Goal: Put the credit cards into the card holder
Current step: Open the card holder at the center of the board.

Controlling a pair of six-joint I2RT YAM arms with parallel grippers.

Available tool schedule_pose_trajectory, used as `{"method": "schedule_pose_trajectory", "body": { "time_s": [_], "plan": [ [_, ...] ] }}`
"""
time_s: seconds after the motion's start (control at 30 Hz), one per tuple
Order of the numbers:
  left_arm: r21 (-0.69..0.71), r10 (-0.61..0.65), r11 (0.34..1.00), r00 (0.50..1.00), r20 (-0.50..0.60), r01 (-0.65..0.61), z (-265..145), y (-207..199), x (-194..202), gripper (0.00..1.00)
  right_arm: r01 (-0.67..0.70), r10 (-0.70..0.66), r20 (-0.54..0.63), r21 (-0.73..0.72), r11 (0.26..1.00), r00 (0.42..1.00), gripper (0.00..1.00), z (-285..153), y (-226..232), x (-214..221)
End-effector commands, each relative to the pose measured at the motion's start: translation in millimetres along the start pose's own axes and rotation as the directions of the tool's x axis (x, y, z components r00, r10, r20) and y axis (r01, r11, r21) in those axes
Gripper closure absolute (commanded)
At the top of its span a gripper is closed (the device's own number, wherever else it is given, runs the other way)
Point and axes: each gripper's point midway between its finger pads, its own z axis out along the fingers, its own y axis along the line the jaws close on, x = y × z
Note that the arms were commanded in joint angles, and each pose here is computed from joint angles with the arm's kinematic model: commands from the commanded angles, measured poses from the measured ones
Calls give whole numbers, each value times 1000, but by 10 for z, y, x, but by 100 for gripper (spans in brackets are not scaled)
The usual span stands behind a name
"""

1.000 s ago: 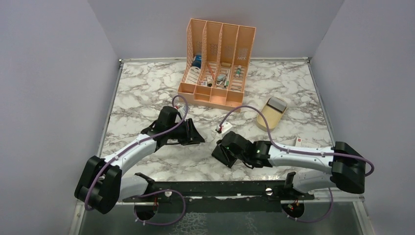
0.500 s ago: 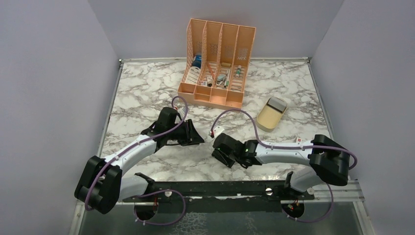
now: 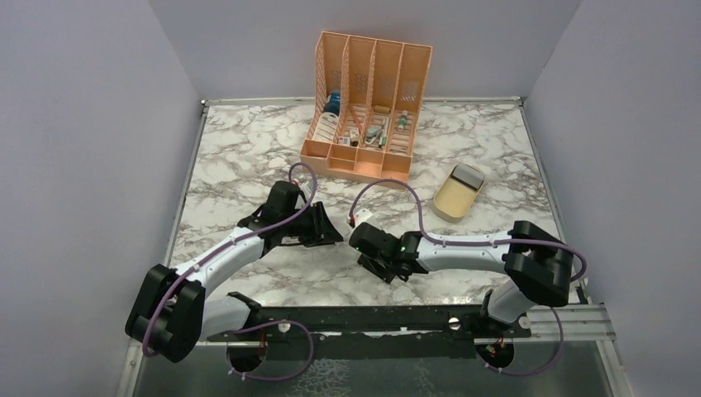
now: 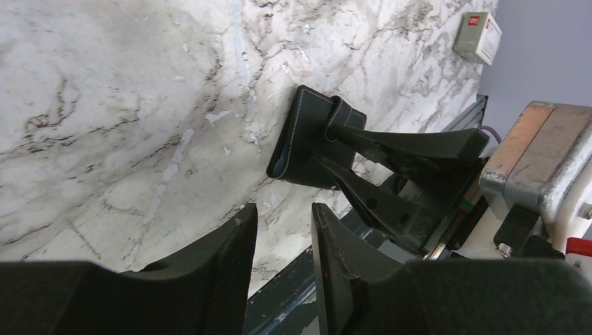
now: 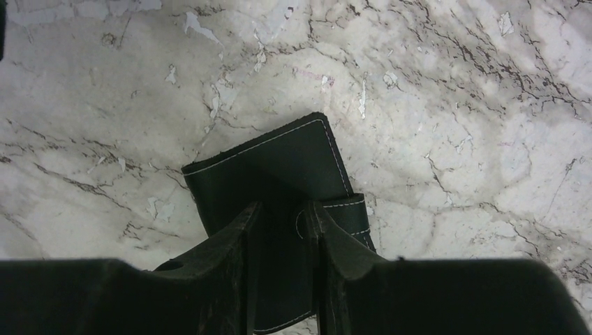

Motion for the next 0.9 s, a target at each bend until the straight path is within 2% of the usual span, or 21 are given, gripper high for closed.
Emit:
{"method": "schedule_pose_trajectory", "body": {
  "time_s": [0.0, 0.3, 0.5, 0.57, 0.7, 0.87],
  "plan": [
    [-41, 68, 997, 995, 71, -65, -118, -86, -186, 64, -71, 75, -52, 69, 995, 996, 72, 82, -60, 117],
    [-13, 51, 999, 998, 28, -50, -74, -46, -57, 63, -252, 252, 17, 73, 965, 968, 72, 180, -354, -217],
    [20, 47, 999, 999, -4, -47, 6, -131, 58, 63, -313, 311, 46, 55, 948, 949, 71, 103, -471, -456],
    [38, 35, 999, 999, -8, -35, 42, -160, 91, 63, -330, 329, 47, 41, 943, 943, 68, 32, -494, -488],
    [73, 20, 997, 1000, -21, -19, 121, -203, 154, 63, -347, 347, 31, 9, 938, 937, 55, -72, -533, -405],
    [35, 73, 997, 997, 8, -73, 111, -205, 42, 63, -373, 373, -2, -22, 928, 928, 44, -87, -619, -238]
  ]
}}
